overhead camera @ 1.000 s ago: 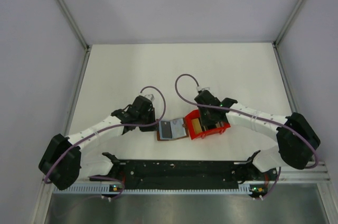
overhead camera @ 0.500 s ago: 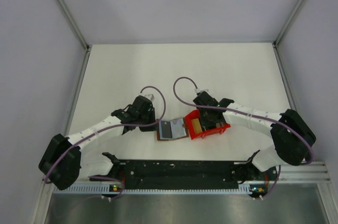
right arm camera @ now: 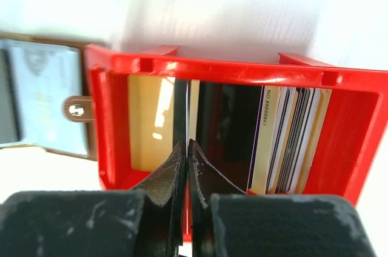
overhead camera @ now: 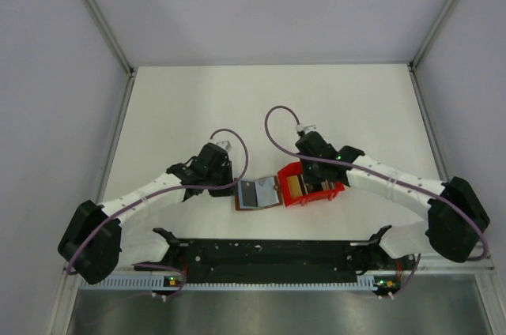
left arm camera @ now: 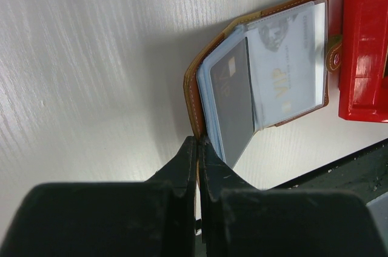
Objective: Put the credit cards into the card holder
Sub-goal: Pick up the credit card from the storage box, then insert the credit card into the card holder.
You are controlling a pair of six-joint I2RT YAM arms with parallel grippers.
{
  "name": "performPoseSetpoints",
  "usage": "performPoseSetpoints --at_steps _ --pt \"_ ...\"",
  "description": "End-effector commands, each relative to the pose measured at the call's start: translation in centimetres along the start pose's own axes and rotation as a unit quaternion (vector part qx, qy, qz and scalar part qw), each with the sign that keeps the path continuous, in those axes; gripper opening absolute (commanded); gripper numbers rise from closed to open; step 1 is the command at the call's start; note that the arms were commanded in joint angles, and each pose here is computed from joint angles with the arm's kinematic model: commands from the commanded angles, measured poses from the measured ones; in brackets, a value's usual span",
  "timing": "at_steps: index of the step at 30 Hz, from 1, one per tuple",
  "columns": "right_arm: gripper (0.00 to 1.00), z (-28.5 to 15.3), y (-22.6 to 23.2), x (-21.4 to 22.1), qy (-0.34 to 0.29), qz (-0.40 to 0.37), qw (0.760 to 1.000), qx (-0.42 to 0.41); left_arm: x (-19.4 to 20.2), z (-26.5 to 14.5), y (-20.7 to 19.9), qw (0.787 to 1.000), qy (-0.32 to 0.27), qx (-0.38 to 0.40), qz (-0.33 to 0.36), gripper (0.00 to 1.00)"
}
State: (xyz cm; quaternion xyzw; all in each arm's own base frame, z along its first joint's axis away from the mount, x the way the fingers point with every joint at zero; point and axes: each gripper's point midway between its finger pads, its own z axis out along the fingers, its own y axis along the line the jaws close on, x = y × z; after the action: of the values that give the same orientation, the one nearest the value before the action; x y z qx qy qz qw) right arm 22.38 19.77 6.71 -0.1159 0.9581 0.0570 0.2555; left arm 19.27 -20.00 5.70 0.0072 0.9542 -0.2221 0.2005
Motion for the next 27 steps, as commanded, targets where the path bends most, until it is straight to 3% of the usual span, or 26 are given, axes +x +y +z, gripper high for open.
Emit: performPoseSetpoints --at_steps 1,7,13,18,27 --pt "0.0 -4.1 1.2 -5.3 -0.094 0.027 0.994 -0.05 -0.7 -0.3 -0.9 1.0 -0.013 0.018 0.002 0.0" --pt "0.0 -5.0 1.5 -5.1 -0.089 0.055 0.99 -0.098 -0.8 -0.4 -1.0 1.0 -0.014 0.019 0.002 0.0" --pt "0.0 -6.9 2.8 -6.2 -0.1 0.124 0.971 -0.179 -0.8 -0.5 -1.0 1.0 -0.015 0.021 0.001 0.0" --pt "0.0 -8.3 2.4 -7.2 -0.15 0.146 0.978 -0.026 -0.7 -0.3 -1.1 1.0 -0.012 0.021 -0.003 0.0" --pt "0.0 -8.8 5.0 -9.4 -0.217 0.125 0.961 0.116 -0.7 -0.4 -0.8 1.0 -0.011 0.01 -0.008 0.0"
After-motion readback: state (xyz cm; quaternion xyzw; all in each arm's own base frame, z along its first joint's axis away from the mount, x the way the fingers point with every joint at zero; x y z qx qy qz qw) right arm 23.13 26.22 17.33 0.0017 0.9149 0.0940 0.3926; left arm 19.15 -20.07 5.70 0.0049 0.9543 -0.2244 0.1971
